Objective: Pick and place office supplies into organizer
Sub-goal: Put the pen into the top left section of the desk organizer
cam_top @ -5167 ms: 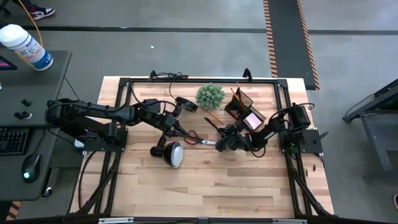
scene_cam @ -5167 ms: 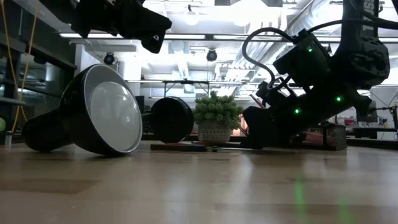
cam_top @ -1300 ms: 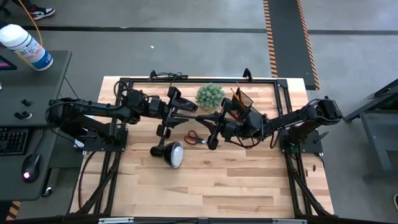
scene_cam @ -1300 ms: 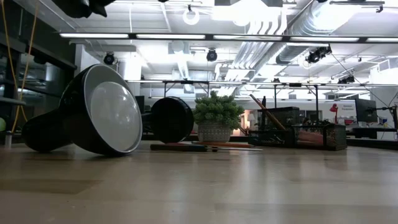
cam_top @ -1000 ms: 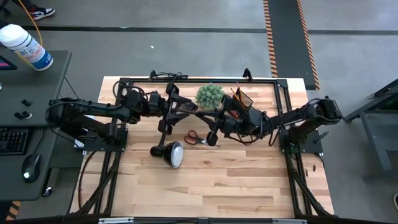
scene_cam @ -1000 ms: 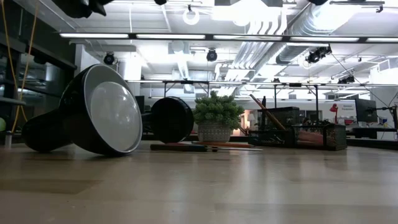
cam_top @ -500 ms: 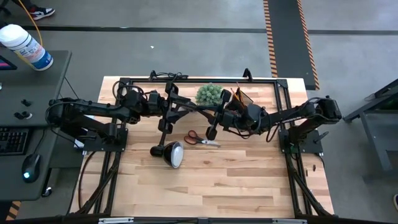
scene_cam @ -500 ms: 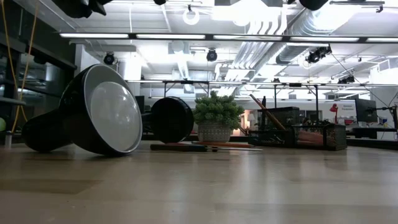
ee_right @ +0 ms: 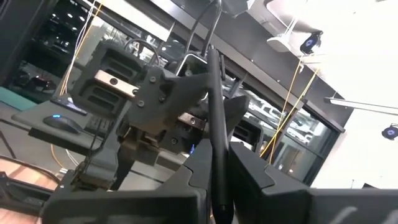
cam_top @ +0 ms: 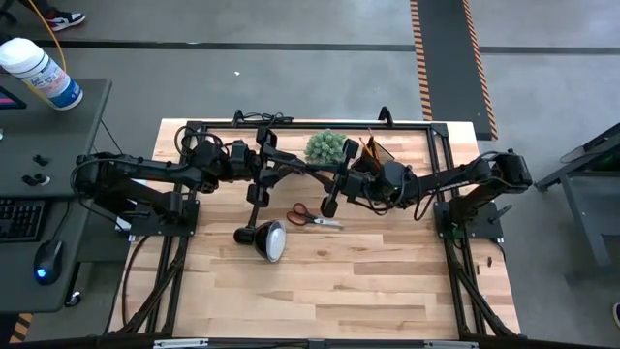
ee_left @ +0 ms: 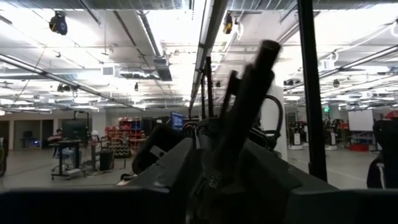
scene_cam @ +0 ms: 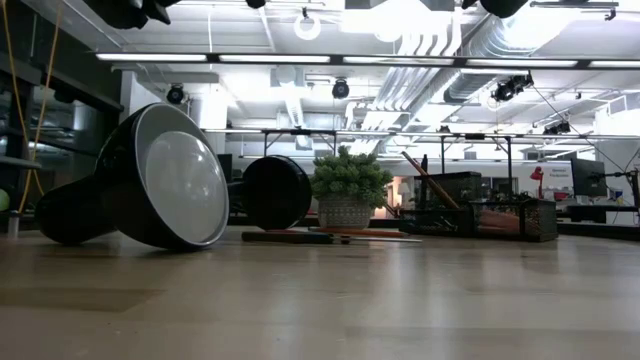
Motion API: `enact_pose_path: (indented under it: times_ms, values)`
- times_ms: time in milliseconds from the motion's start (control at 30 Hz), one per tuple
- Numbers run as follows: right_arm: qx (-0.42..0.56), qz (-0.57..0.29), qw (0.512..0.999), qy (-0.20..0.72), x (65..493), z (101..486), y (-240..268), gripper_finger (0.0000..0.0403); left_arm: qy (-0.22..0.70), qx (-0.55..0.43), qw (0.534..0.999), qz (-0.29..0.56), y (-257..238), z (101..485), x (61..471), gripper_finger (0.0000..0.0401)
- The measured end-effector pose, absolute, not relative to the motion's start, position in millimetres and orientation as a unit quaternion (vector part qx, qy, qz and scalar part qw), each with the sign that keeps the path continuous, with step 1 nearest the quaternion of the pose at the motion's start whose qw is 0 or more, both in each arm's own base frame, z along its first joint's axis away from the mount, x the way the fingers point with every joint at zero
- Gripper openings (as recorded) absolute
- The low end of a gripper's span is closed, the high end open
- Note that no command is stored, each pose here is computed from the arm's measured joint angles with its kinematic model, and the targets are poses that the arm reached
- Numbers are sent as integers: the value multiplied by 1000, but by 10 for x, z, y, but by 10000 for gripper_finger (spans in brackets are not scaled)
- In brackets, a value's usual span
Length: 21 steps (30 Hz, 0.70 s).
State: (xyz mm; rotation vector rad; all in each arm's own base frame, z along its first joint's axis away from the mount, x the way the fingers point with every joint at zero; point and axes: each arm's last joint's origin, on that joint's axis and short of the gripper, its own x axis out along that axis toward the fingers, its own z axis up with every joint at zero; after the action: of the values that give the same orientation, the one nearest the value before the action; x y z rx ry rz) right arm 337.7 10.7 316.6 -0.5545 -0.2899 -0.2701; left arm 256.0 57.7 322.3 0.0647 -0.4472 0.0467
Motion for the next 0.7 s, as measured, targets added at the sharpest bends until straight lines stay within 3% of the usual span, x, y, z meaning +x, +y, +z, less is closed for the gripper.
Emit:
enact_pose_path:
  times_ms: [300, 500, 700]
  values:
    - [-271, -135, 943, -139, 3377, 3163, 105, 26, -221, 33, 974, 32, 581, 3222, 2560, 17]
    - [-263, -140, 945, -132, 3380, 3153, 100, 29, -214, 11, 975, 57, 598, 3209, 2563, 25]
    - [-258, -158, 948, -97, 3390, 3100, 132, 116, -189, 6, 979, 77, 617, 3159, 2585, 12]
